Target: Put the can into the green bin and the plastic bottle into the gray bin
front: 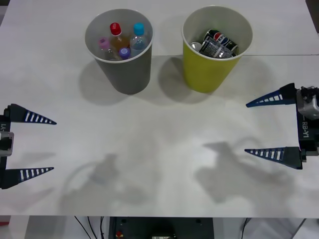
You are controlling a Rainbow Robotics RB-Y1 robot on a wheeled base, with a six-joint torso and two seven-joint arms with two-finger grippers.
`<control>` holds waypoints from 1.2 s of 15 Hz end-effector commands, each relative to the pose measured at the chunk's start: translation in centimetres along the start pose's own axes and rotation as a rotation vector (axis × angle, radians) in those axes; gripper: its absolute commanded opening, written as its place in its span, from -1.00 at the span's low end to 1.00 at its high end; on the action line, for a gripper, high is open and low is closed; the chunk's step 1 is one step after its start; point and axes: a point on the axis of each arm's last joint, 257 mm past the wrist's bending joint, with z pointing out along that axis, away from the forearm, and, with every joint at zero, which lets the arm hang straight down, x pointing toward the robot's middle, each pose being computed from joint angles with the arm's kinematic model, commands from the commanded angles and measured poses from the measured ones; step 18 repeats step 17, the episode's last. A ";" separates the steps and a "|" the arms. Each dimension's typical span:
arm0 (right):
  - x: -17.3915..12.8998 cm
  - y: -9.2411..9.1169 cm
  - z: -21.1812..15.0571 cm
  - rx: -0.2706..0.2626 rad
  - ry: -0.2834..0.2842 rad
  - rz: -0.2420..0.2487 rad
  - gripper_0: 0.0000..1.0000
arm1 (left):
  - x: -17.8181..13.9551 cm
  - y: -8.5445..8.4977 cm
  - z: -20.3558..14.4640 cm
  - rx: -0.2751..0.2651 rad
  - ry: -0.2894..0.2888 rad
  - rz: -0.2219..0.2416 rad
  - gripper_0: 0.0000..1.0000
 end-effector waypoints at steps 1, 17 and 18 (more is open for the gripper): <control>1.7 2.1 -1.0 0.004 0.032 -0.016 1.00 | 0.0 0.0 0.0 0.000 0.000 0.000 1.00; 7.7 5.8 -2.9 0.007 0.164 0.016 1.00 | 0.0 0.0 0.0 0.000 0.000 0.000 1.00; 7.7 5.8 -2.9 0.007 0.164 0.016 1.00 | 0.0 0.0 0.0 0.000 0.000 0.000 1.00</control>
